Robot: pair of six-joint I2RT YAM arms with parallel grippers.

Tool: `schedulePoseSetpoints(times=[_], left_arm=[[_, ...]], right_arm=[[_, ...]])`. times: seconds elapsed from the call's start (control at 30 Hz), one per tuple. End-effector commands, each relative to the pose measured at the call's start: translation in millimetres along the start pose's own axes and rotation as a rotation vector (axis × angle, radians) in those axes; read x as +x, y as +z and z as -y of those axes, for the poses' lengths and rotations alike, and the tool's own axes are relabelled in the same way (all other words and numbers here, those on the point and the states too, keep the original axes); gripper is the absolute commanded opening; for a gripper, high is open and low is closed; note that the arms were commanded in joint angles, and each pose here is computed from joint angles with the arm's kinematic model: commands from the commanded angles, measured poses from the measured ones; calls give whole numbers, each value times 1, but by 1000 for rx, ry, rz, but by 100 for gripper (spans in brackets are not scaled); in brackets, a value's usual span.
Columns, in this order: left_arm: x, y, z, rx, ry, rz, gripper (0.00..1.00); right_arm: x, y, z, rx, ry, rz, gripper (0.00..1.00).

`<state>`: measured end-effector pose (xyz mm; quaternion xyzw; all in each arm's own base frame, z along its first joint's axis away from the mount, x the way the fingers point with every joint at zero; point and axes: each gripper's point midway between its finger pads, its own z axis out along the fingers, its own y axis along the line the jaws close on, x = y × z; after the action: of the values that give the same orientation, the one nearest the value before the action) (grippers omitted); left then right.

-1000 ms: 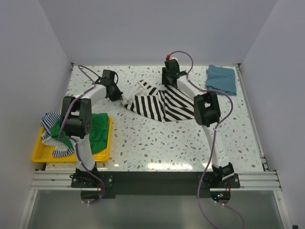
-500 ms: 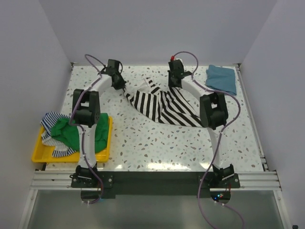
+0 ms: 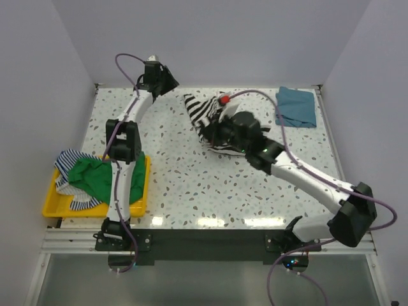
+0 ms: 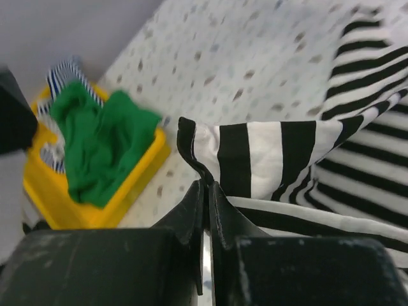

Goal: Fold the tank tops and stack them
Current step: Flatten the tank top out

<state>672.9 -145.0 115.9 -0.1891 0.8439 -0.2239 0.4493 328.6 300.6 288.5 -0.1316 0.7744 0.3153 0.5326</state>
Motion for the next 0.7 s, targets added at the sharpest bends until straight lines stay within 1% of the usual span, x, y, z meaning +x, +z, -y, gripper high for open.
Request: schedulePoseSetpoints(times=[0.0, 0.03, 0.07, 0.1, 0.13, 0.17, 0.2, 0.23, 0.27, 0.3, 0.33, 0.37, 0.4, 0.43, 0.47, 0.5, 0.53, 0.57, 0.6, 0.63, 0.67], left_arm=[[-79, -52, 23, 104, -29, 125, 57], [-97, -80, 35, 119, -30, 149, 59], [-103, -93, 34, 99, -44, 159, 61], [-90, -98, 21, 59, -59, 124, 63], [-99, -128, 31, 57, -67, 138, 63], [-96, -139, 26, 27, -83, 135, 63], [-62, -140, 6, -22, -106, 61, 62], [-68, -169, 18, 8, -111, 86, 60], [-55, -178, 14, -3, -136, 67, 59], [-10, -179, -6, -56, -144, -16, 54], [-12, -205, 6, -21, -126, 18, 53], [2, -212, 1, -55, -106, 13, 52], [38, -217, -4, -89, -72, -44, 48], [46, -236, -4, -115, -31, -36, 47], [64, -244, -3, -116, 1, -63, 45], [100, -250, -9, -132, 40, -128, 41], [111, -265, -12, -142, 50, -142, 39], [126, -271, -14, -131, 60, -169, 36], [158, -276, -25, -132, 82, -227, 32], [166, -285, -26, -126, 101, -229, 30], [192, -290, -30, -130, 141, -275, 27]], right_arm=[[132, 14, -35, -65, -53, -272, 0], [148, 16, -41, -70, -51, -295, 0], [170, 14, -41, -64, -52, -337, 0], [187, 11, -54, -78, -50, -358, 0], [203, 14, -48, -30, -65, -371, 0], [215, 12, -45, -13, -75, -380, 7], [222, 8, -50, -8, -78, -386, 21], [223, 7, -48, 4, -80, -384, 30], [217, 4, -48, 14, -76, -365, 37], [213, 0, -47, 26, -71, -356, 49], [208, -3, -44, 49, -66, -342, 54], [190, -9, -38, 90, -63, -298, 59], [184, -15, -31, 131, -68, -288, 62], [173, -19, -28, 157, -59, -268, 65], [161, -29, -10, 257, -74, -240, 69], [154, -33, -4, 301, -60, -227, 70], [148, -36, 3, 340, -68, -219, 70], [140, -42, 13, 396, -87, -224, 70], [133, -43, 29, 464, -90, -209, 69], [129, -43, 38, 489, -91, -208, 68], [128, -40, 60, 528, -69, -235, 65]])
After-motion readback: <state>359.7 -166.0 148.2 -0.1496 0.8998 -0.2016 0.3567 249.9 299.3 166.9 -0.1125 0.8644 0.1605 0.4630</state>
